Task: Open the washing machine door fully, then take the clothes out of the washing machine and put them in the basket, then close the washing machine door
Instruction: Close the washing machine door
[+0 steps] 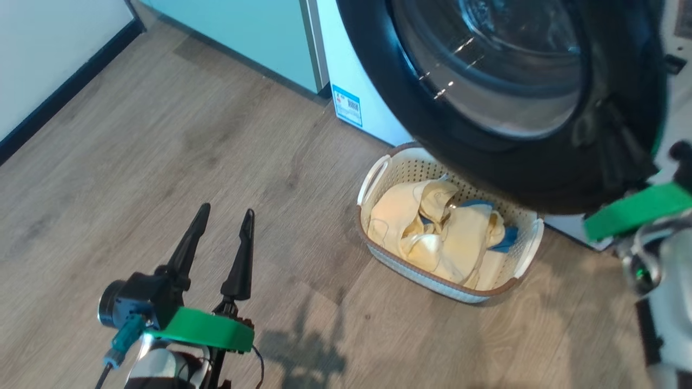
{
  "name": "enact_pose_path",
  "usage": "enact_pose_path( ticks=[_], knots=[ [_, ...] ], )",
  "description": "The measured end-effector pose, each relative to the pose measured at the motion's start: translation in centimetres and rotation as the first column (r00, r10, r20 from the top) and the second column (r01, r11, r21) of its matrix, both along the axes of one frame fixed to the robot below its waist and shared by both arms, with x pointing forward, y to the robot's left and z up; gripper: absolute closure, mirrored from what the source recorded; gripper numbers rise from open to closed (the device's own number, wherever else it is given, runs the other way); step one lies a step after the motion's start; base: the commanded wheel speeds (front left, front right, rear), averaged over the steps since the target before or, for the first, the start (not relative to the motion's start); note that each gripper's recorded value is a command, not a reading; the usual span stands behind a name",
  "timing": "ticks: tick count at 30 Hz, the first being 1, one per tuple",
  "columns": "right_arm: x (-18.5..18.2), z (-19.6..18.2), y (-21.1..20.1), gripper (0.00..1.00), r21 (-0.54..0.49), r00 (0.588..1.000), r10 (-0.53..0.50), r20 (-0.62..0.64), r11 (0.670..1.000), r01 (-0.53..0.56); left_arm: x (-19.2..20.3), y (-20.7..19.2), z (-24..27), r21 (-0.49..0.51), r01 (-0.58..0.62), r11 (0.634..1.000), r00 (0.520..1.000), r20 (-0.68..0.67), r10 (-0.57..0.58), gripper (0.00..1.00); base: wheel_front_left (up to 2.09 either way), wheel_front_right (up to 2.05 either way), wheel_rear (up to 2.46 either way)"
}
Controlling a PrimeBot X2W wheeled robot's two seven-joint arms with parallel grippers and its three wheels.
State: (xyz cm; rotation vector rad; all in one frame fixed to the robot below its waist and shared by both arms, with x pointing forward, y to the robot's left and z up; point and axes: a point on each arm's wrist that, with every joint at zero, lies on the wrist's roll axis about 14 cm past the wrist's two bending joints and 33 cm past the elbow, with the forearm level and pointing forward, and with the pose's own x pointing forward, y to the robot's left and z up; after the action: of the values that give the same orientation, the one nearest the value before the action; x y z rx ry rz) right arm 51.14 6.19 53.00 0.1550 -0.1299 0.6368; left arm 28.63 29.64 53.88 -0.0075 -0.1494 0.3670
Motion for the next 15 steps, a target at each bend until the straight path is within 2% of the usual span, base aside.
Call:
enact_pose_path(
  ticks=[9, 15],
  knots=[
    [5.3, 0.8, -1.2, 1.00, 0.016, 0.996, -0.091, 0.002, 0.996, 0.091, 0.7, 0.5, -0.7, 0.001, -0.013, 1.000, 0.999, -0.032, 0.014, 0.00, 0.00, 0.00, 0.00],
    [7.3, 1.2, -1.4, 1.00, 0.035, 0.992, -0.122, -0.007, 0.992, 0.122, 1.3, 0.5, -0.6, 0.007, -0.013, 1.000, 0.999, -0.031, 0.013, 0.00, 0.00, 0.00, 0.00]
  ],
)
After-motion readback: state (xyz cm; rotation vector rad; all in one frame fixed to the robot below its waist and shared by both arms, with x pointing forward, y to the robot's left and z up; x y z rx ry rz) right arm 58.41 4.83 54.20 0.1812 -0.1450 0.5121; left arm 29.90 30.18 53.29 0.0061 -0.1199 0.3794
